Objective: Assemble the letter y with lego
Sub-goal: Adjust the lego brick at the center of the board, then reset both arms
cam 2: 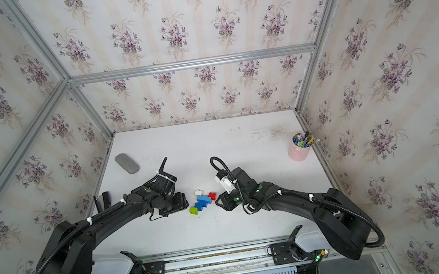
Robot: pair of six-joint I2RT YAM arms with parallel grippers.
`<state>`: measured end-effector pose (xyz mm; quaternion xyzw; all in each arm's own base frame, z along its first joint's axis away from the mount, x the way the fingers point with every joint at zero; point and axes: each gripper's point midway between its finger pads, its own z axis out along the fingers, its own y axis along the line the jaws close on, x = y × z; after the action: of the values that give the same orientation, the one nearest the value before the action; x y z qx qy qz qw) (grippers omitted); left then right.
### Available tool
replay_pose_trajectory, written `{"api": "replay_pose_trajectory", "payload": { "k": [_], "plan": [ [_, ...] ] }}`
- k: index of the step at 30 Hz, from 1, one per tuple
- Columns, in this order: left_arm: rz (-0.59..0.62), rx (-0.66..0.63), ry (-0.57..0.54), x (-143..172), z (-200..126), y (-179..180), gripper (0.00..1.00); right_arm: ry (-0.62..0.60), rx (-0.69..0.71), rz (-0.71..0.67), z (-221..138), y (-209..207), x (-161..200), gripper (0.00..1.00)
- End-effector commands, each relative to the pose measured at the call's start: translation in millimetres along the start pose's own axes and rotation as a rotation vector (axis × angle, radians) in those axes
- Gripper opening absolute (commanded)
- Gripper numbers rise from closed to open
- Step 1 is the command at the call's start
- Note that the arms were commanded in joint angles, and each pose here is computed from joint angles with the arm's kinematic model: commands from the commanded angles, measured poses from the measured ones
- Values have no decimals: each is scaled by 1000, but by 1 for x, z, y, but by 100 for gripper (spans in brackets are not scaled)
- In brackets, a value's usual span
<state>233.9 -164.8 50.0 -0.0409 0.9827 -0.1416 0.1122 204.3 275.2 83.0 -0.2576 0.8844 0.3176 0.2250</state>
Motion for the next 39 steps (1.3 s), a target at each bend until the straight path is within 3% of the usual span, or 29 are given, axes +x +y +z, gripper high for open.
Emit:
{"api": "replay_pose_trajectory", "payload": {
  "k": [1, 8, 11, 14, 16, 22, 26, 29, 32, 35, 39],
  "plan": [
    [-16, 6, -3, 3, -12, 1, 66, -33, 38, 10, -9, -3, -6, 45],
    [32, 24, -123, -17, -69, -9, 74, -150, 112, -3, -41, -3, -32, 61],
    [52, 49, -185, -29, -96, -15, 83, -190, 131, -12, -54, -1, -42, 65],
    [76, 67, -239, -41, -121, -21, 99, -226, 163, -19, -67, -2, -50, 71],
    [91, 67, -265, -48, -135, -23, 99, -260, 193, -21, -78, -4, -58, 100],
    [135, -33, -438, -85, -182, -12, 99, -431, 333, 7, -125, -29, -94, 100],
    [186, -213, -603, -120, -208, 9, 99, -616, 639, 56, -170, -81, -119, 100],
    [266, -308, -722, -145, -207, 19, 99, -704, 864, 185, -204, -144, -118, 100],
    [251, -412, -784, -165, -193, 45, 99, -744, 1033, 260, -217, -195, -101, 100],
    [209, -452, -791, -177, -167, 68, 99, -752, 1153, 166, -212, -219, -86, 100],
    [213, -609, -798, -185, -128, 104, 99, -780, 1181, 134, -200, -236, -71, 100]
  ]
}}
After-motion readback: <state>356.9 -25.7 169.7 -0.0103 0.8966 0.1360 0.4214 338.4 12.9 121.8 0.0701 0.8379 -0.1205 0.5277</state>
